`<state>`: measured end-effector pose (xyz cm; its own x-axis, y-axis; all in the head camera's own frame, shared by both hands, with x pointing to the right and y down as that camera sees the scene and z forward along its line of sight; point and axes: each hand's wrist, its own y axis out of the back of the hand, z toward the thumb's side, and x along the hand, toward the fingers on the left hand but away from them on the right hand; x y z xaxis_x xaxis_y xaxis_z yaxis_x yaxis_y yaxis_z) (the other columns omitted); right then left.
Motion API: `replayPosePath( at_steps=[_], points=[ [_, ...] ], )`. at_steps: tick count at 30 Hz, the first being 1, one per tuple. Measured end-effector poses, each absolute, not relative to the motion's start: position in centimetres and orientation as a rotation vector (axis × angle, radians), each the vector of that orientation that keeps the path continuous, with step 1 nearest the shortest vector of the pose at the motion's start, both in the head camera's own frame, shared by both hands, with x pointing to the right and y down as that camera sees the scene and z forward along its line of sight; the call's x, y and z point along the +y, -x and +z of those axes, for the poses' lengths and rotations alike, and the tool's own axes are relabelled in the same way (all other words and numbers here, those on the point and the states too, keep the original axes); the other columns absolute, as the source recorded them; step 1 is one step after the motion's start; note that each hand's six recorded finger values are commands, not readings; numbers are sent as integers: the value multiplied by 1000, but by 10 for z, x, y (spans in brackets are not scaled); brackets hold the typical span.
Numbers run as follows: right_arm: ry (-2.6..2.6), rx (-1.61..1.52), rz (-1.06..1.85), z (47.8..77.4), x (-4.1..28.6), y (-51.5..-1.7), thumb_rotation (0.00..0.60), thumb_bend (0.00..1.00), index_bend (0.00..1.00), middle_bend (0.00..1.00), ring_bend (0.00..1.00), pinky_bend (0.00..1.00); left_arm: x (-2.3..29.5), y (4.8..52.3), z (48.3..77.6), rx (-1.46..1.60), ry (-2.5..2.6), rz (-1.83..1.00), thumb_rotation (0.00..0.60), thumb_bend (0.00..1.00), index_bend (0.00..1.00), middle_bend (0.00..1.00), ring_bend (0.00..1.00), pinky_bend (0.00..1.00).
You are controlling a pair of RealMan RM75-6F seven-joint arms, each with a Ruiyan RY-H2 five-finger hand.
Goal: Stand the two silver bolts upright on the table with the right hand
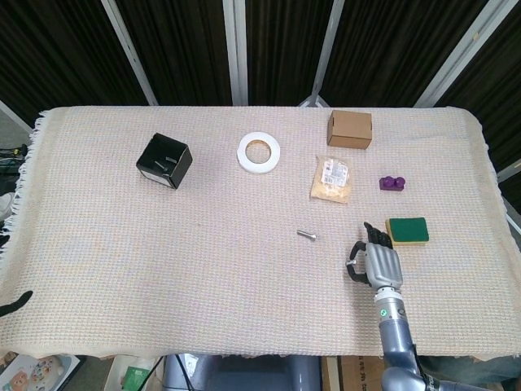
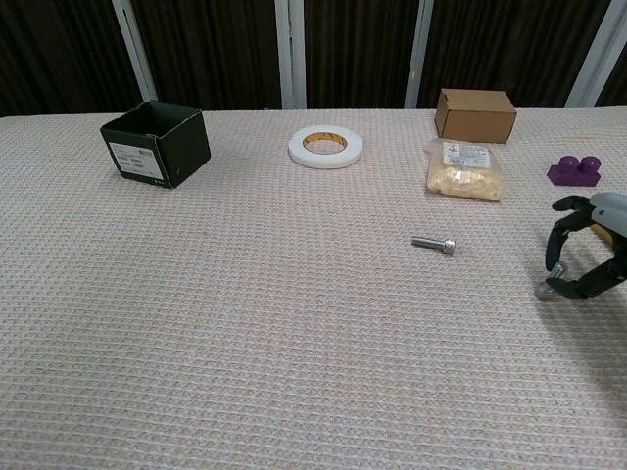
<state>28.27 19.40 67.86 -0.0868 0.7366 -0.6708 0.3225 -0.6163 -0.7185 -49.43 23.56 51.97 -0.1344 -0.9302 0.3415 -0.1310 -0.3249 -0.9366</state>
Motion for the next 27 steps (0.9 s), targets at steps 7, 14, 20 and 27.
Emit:
replayPosePath(
  at_steps=[7, 14, 20, 27],
  points=[
    [1860, -1142, 1755, 678, 194, -283, 600, 355, 528, 0, 3, 22, 236, 494, 520, 1225, 1466, -1529, 600, 147, 136, 123, 7, 81],
    [1866, -1119, 1758, 675, 195, -282, 600, 355, 443, 0, 2, 23, 236, 494, 520, 1226, 1466, -1530, 600, 147, 136, 123, 7, 81],
    [1863, -1101, 1734, 668, 192, -278, 600, 355, 388, 0, 0, 22, 236, 494, 520, 1227, 1465, -1529, 600, 147, 136, 123, 7, 81],
    [1836, -1103, 1665, 654, 180, -261, 600, 355, 362, 0, 0, 15, 236, 495, 519, 1231, 1467, -1528, 600, 147, 136, 123, 7, 81]
  ],
)
